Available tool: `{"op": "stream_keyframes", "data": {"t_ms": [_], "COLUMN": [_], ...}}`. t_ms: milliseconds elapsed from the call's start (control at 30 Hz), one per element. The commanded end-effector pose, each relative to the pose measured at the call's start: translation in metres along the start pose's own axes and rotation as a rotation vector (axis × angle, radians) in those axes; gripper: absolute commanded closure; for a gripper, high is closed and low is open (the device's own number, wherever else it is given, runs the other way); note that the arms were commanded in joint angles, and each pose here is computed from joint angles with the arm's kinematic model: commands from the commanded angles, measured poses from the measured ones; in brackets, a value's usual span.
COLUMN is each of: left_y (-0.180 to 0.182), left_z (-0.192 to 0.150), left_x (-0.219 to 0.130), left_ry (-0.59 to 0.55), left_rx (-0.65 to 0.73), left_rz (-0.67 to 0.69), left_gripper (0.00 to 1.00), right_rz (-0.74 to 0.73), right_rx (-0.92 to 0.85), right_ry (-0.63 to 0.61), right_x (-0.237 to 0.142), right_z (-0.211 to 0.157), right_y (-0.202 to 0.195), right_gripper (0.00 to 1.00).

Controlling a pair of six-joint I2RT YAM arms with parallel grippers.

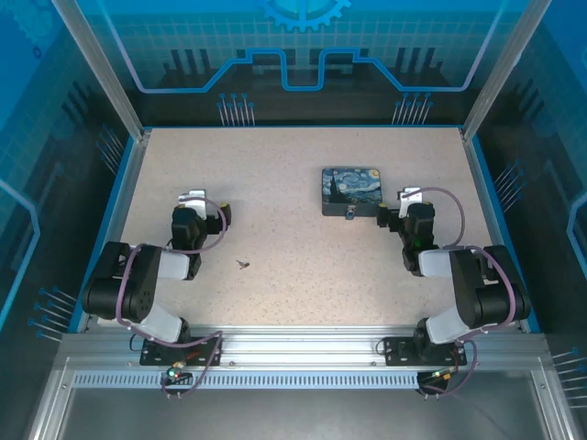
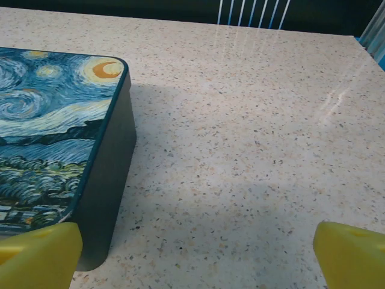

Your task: Unlock the padlock with the key

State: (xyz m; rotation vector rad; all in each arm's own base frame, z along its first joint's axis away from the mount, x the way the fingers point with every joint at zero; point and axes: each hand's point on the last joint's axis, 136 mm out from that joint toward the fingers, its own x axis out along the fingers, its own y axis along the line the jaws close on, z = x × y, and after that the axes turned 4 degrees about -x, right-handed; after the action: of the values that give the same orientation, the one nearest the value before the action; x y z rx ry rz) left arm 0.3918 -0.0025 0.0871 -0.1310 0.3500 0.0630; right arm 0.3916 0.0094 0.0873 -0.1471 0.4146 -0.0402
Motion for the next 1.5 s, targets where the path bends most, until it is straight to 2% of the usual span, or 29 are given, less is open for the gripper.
{"op": "stream_keyframes", "data": {"t_ms": [0, 667, 800, 967, 1067, 1200, 1300, 1367, 1467], "left_y": [-0.002, 0.002, 0.006, 0.015, 0.013, 0.01, 0.0, -0.008, -0.028], "left_z": [0.008, 0.009, 0.017, 0.039, 0.054, 0.069, 0.069, 0.063, 0.047], "left_x": [0.003, 0.004, 0.0, -0.012, -0.022, -0.041, -0.059, -0.073, -0.091], "left_ry": [-0.014, -0.006, -0.022, -0.003, 0.042, 0.123, 0.2, 0.288, 0.423], "left_rx": [0.002, -0.029, -0.038, -0.058, -0.125, -0.301, -0.431, -0.516, -0.58], "left_rz": [-0.017, -0.025, 0.003, 0.074, 0.082, 0.104, 0.097, 0.094, 0.041], "left_gripper": [0.01, 0.01, 0.01, 0.01, 0.01, 0.01, 0.01, 0.01, 0.01], "right_rz": [0.018, 0.023, -0.042, -0.087, -0.061, -0.053, -0.085, -0.013, 0.117], "right_rx": [-0.011, -0.005, 0.0, 0.076, 0.13, 0.161, 0.351, 0.448, 0.466], "right_ry": [-0.035, -0.032, -0.046, 0.013, 0.09, 0.175, 0.255, 0.303, 0.323], "right_x": [0.0, 0.0, -0.01, -0.036, -0.047, -0.056, -0.069, -0.075, -0.082], "right_z": [0.01, 0.01, 0.024, 0.055, 0.058, 0.067, 0.067, 0.068, 0.069], "right_y": [0.003, 0.002, -0.007, -0.024, -0.024, -0.02, -0.03, -0.026, -0.007], "right_gripper": [0.0, 0.0, 0.0, 0.0, 0.0, 0.0, 0.0, 0.0, 0.0]}}
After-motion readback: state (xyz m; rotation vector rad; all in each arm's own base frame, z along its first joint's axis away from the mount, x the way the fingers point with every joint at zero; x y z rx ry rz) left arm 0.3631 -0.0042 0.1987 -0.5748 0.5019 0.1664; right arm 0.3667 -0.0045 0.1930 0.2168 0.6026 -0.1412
